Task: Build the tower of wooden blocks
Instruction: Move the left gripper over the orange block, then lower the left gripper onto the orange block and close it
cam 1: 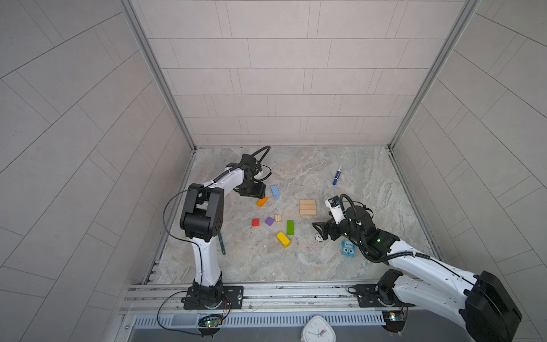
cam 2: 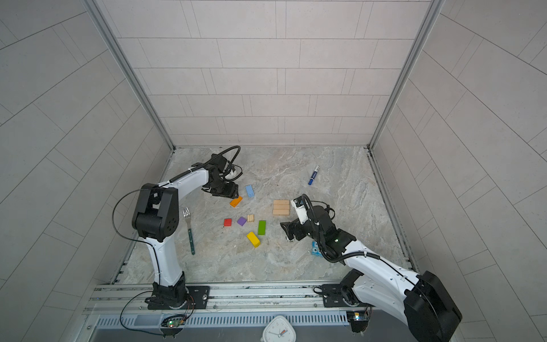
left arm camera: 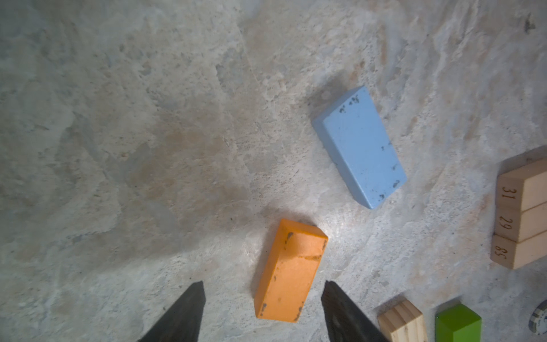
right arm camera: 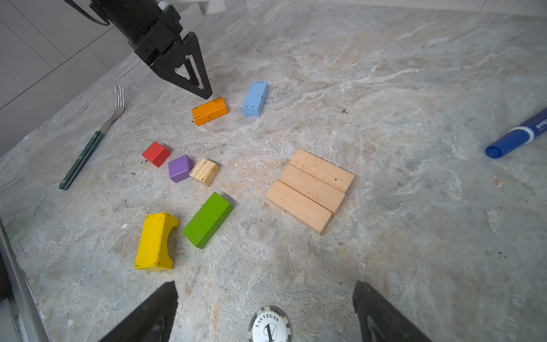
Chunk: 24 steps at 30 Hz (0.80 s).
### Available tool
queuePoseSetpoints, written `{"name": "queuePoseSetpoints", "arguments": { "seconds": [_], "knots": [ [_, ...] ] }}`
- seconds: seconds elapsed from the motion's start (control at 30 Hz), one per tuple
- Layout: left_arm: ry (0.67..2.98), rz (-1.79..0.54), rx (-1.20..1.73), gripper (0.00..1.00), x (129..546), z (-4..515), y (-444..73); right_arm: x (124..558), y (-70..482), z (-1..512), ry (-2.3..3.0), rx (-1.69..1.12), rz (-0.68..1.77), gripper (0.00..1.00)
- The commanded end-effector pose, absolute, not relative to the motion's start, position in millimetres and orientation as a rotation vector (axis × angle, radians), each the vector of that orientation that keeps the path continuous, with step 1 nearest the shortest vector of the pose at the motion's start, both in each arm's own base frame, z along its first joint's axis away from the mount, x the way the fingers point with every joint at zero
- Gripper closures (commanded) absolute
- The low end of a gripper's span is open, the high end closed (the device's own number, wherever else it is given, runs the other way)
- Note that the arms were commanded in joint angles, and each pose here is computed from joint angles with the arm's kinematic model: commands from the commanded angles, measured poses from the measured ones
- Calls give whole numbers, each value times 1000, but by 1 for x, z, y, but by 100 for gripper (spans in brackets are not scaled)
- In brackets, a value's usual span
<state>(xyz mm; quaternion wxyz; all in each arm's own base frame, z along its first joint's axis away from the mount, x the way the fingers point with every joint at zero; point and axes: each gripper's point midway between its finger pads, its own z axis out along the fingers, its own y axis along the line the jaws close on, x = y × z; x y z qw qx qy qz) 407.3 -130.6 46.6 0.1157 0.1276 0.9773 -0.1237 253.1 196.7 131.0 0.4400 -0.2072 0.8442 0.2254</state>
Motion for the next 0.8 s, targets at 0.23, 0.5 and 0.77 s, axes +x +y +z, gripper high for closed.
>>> {"name": "queuePoseSetpoints", "arguments": {
  "seconds": [0.23,0.5,0.77],
  "knots": [
    [2844,-366,453,36,399,47,-138,254,201,127,2086,-552,555,6],
    [2860,-346,481,40,396,41,-144,254,201,127,2082,-550,557,6],
    [2879,-307,500,43,393,35,-148,254,200,127,2081,-549,557,6]
  ]
}}
